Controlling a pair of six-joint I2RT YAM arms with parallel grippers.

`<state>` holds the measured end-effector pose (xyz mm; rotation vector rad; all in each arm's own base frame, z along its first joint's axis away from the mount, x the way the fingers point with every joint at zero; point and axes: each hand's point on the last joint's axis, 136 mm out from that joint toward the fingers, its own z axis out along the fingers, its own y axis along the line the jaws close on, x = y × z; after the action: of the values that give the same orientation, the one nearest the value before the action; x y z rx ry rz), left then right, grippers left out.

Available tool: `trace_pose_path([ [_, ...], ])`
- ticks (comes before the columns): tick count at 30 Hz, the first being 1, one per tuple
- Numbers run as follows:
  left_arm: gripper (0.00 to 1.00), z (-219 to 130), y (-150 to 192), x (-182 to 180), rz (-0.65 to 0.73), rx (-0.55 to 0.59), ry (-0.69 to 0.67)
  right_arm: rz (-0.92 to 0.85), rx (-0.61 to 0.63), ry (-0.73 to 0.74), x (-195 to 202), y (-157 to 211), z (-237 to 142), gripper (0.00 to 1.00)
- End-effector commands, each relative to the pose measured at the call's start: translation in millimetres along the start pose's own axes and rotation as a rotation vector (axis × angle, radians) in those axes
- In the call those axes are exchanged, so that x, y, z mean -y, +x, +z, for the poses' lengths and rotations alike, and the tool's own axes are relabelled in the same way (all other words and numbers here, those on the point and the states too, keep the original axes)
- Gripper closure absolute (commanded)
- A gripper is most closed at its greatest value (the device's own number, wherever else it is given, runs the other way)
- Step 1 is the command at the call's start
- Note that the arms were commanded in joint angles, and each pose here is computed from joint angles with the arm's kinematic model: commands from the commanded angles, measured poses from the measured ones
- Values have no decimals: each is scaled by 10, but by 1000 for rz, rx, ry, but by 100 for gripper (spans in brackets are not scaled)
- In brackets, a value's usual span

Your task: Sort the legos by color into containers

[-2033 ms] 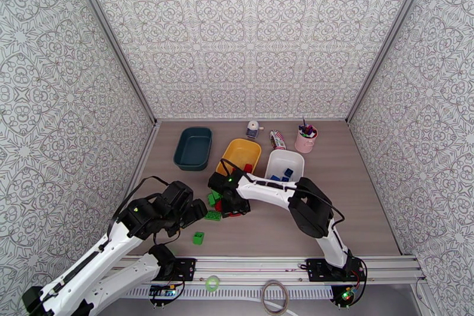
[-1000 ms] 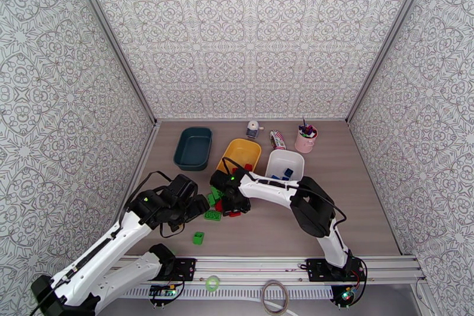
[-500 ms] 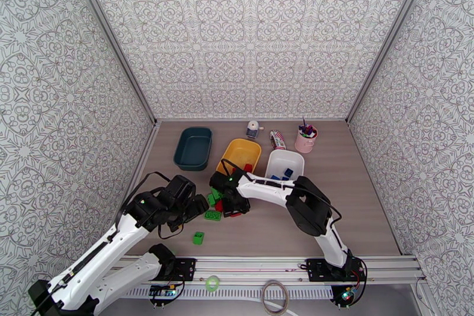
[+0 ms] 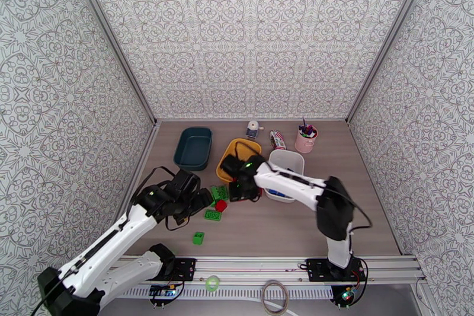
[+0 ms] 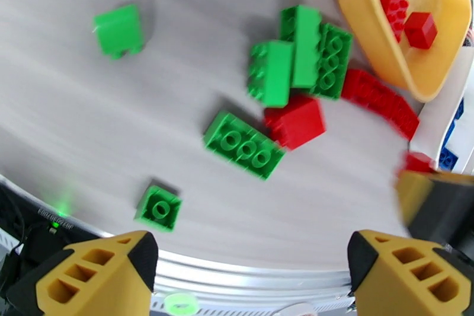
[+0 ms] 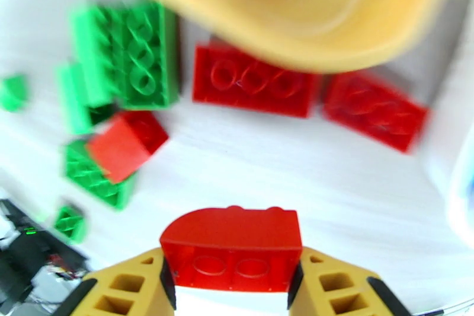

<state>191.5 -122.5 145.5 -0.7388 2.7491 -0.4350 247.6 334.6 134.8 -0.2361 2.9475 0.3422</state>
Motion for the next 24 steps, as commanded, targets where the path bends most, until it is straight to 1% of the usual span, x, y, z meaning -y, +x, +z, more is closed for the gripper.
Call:
trace_pose_path([
  [1, 10, -16, -200, 373, 45, 20, 98, 40, 14, 17, 242, -144, -171, 61],
  [6, 10, 98, -409, 694, 84, 12, 124, 93, 50, -16, 418, -547, -343, 61],
  [10, 11, 184, -569, 876, 103, 12, 129, 111, 53, -26, 481, -833, -355, 61],
  [13, 11, 235, -665, 919, 96, 13, 125, 115, 58, -44, 453, -1029, -346, 61],
  [19, 12, 286, -736, 887, 90, 1, 105, 87, 24, -50, 357, -1226, -184, 61],
  [24, 12, 325, -726, 862, 90, -16, 93, 83, 23, -66, 295, -1335, -125, 56],
])
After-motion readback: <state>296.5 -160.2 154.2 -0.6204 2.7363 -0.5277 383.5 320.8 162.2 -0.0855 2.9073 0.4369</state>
